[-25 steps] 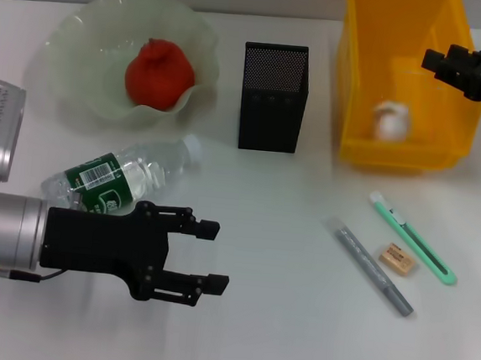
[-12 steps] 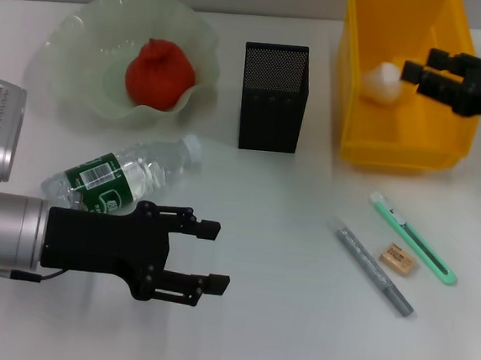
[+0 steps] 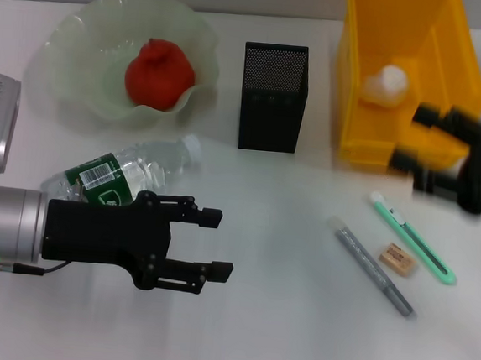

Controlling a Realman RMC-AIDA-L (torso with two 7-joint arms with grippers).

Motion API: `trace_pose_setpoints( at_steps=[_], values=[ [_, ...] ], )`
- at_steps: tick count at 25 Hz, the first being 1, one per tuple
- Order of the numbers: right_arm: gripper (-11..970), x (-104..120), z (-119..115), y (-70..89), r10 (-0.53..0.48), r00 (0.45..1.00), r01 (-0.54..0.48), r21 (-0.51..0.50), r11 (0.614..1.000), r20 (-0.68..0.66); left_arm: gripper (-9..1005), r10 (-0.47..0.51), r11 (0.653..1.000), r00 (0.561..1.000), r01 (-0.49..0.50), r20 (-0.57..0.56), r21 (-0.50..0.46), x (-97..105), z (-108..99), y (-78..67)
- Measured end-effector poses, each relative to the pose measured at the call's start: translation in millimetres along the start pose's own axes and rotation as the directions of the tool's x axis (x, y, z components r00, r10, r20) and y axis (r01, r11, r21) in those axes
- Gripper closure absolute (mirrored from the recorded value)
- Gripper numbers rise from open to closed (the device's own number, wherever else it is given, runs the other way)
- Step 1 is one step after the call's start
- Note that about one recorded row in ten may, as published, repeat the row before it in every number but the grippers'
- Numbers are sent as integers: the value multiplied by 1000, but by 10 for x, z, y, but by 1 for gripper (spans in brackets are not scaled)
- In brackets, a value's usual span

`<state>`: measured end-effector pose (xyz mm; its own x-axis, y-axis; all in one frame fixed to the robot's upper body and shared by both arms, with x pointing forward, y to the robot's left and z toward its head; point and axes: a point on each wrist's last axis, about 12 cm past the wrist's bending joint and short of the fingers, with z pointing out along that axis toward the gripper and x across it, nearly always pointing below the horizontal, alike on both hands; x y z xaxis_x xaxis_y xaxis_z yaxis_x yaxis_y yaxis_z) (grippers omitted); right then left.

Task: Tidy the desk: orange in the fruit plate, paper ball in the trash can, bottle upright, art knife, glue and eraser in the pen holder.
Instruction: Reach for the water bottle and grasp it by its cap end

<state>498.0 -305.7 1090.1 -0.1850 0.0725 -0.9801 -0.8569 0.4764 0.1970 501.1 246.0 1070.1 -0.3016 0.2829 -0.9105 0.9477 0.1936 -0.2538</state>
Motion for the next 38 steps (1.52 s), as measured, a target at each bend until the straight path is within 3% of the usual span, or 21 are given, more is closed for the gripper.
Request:
trace_pose_setpoints(
  at_steps=[1, 2, 4, 7, 11, 21, 27, 30, 32, 33, 34, 36, 38],
  values=[
    [171, 131, -79, 160, -59, 998, 59, -76, 995, -9, 233, 0, 1000, 1000, 0, 2, 0, -3, -1, 1],
    [159, 131, -79, 160, -59, 998, 59, -76, 995, -9, 233, 1, 1000, 1000, -1, 4, -1, -5, -1, 1],
    [134, 261, -175, 320, -110, 994, 106, -143, 984, -16, 234, 3, 1000, 1000, -3, 3, -1, -11, -4, 6],
    [122, 385, -300, 430, -112, 993, 108, -128, 986, -26, 235, 6, 1000, 1000, -6, 3, 0, -21, 0, 13],
    [121, 535, -362, 503, -43, 996, 34, -118, 992, -73, 236, 15, 1000, 1000, -15, 6, 4, -61, 21, 32],
    [122, 685, -324, 532, -5, 993, -6, -88, 996, -121, 240, 26, 1000, 1000, -26, 6, 10, -116, 49, 61],
    [122, 722, -277, 495, 4, 991, -12, -60, 998, -131, 242, 59, 998, 998, -59, -4, -25, -265, 47, 149],
    [121, 713, -219, 480, 4, 993, -13, -72, 997, -122, 243, 31, 995, 999, -34, -31, -92, -578, 6, 262],
    [121, 706, -194, 466, -1, 992, -8, -76, 997, -124, 243, 29, 994, 999, -33, -35, -104, -649, -1, 279],
    [121, 708, -183, 466, -1, 992, -8, -78, 997, -125, 244, 28, 990, 998, -37, -61, -137, -866, -24, 311],
    [121, 712, -175, 467, -1, 992, -9, -79, 997, -126, 244, 23, 988, 996, -36, -87, -150, -949, -24, 321],
    [122, 721, -157, 474, 2, 992, -12, -83, 996, -124, 245, 0, 976, 974, -50, -227, -214, -1210, 19, 362],
    [125, 725, -144, 478, 3, 993, -13, -85, 996, -119, 245, -16, 971, 958, -53, -286, -234, -1300, 72, 378]
  ],
)
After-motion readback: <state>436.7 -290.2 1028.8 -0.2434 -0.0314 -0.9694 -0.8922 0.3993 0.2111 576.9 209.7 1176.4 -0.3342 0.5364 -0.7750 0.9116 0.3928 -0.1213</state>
